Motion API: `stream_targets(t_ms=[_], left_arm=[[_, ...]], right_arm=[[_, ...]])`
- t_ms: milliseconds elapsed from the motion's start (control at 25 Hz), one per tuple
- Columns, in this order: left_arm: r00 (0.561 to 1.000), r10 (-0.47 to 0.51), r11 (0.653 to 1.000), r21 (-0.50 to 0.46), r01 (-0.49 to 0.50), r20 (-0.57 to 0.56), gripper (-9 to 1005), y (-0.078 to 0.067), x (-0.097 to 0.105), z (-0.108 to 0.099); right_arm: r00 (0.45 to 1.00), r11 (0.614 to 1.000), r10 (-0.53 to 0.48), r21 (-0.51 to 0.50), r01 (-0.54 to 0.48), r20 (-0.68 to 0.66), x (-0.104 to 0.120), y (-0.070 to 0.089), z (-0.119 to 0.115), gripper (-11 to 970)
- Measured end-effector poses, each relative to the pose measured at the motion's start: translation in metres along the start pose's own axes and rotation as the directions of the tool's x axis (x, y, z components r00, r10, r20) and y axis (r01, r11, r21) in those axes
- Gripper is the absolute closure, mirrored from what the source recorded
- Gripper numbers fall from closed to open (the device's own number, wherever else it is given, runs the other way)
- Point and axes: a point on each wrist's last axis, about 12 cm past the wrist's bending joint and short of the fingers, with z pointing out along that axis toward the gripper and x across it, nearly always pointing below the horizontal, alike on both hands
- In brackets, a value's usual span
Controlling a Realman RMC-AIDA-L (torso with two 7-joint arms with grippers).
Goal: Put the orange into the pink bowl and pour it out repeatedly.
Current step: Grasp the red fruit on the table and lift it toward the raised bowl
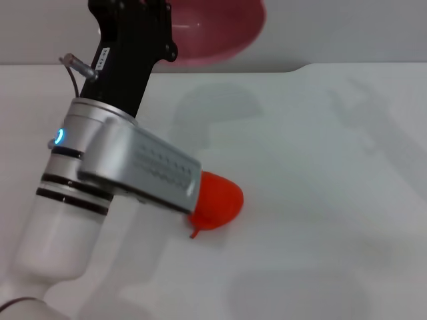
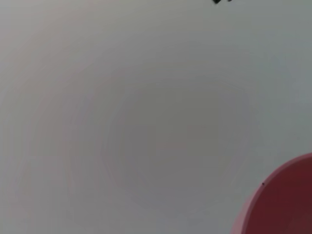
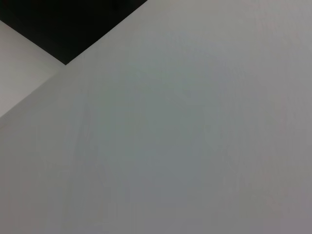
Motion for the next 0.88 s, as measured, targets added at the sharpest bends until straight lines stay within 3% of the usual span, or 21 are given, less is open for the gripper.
stream_targets(t_ms=[120, 240, 400, 520, 600, 640, 720, 800, 840, 880], left_arm=[[0.980, -0.184, 0.981, 0.046, 0.187, -0.073, 955, 0.003, 0.002, 0.010], [0.928, -0.339, 0.924, 0.132, 0.360, -0.156, 955, 0.008, 0.004, 0.025], [0.851, -0.446, 0.785, 0.336, 0.520, -0.276, 955, 0.011, 0.010, 0.045], [0.771, -0.507, 0.636, 0.437, 0.636, -0.384, 955, 0.024, 0.022, 0.064], [0.654, -0.545, 0.453, 0.471, 0.757, -0.525, 955, 0.042, 0.042, 0.082], [0.610, -0.545, 0.395, 0.466, 0.792, -0.575, 955, 0.049, 0.051, 0.087], [0.502, -0.496, 0.240, 0.444, 0.863, -0.708, 955, 0.063, 0.076, 0.097], [0.424, -0.427, 0.149, 0.401, 0.904, -0.798, 955, 0.075, 0.096, 0.102], [0.383, -0.387, 0.118, 0.367, 0.923, -0.839, 955, 0.082, 0.107, 0.103], [0.347, -0.326, 0.114, 0.327, 0.938, -0.879, 955, 0.088, 0.118, 0.104]], right_arm=[[1.000, 1.000, 0.001, 0.005, -0.001, -0.006, 0.001, -0.001, -0.001, 434], [1.000, 1.000, 0.001, 0.013, 0.000, -0.010, 0.002, -0.003, -0.004, 434], [1.000, 1.000, 0.002, 0.020, -0.001, -0.015, 0.002, -0.003, -0.006, 434], [1.000, 1.000, 0.006, 0.025, -0.005, -0.020, 0.003, -0.004, -0.008, 434], [1.000, 1.000, 0.010, 0.029, -0.009, -0.025, 0.004, -0.004, -0.009, 434], [1.000, 0.999, 0.012, 0.032, -0.011, -0.028, 0.004, -0.005, -0.010, 434], [0.999, 0.999, 0.020, 0.038, -0.018, -0.035, 0.006, -0.005, -0.013, 434], [0.999, 0.999, 0.027, 0.042, -0.025, -0.044, 0.008, -0.005, -0.015, 434], [0.998, 0.998, 0.036, 0.047, -0.033, -0.058, 0.010, -0.006, -0.016, 434], [0.996, 0.998, 0.044, 0.051, -0.040, -0.071, 0.012, -0.007, -0.018, 434]])
